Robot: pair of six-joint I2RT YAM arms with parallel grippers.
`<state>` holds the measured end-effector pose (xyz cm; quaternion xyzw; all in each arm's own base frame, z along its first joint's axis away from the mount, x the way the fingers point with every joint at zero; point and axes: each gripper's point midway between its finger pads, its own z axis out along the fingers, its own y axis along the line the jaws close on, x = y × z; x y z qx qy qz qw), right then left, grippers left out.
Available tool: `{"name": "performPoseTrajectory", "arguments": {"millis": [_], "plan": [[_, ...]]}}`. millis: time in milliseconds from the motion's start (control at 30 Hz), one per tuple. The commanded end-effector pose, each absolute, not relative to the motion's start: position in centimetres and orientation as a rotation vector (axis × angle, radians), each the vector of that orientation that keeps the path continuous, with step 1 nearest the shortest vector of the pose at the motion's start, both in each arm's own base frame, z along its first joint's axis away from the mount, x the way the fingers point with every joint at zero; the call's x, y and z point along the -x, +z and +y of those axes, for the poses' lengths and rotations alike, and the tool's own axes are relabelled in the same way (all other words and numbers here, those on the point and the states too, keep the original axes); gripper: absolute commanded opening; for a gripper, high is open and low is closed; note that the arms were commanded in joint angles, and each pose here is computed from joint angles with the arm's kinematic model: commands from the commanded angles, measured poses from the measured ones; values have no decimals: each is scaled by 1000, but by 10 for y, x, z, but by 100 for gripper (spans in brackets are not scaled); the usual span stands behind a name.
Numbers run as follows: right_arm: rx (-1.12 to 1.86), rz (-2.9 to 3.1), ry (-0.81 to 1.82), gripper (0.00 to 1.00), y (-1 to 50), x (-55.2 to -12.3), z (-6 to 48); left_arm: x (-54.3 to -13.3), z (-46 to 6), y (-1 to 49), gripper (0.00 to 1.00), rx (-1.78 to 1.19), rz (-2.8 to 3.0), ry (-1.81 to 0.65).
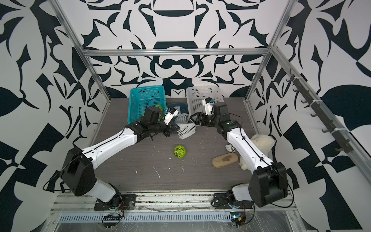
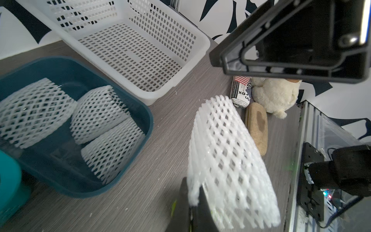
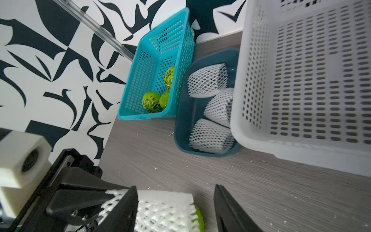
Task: Sleeve custard apples in foam nets
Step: Open the foam net, then put on the foam net on the custard apple.
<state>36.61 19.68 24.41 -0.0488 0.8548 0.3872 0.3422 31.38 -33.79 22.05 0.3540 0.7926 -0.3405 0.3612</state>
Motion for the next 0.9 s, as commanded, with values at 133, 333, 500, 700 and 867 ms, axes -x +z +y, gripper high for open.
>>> {"name": "performPoseTrajectory", "arguments": {"millis": [133, 333, 500, 700, 867], "plan": [[184, 2222, 1123, 60, 237, -354, 209, -309, -338, 228, 0, -928, 2001, -892], [165, 2271, 1105, 64, 227, -347, 205, -312, -338, 228, 0, -920, 2006, -873], [156, 2293, 1129, 60, 231, -335, 204, -317, -337, 223, 0, -913, 2030, -848], [144, 2276, 1175, 57, 239, -326, 205, -320, -340, 219, 0, -916, 2044, -852], [148, 2262, 1217, 46, 240, -326, 209, -319, -342, 221, 0, -920, 2041, -866]]}}
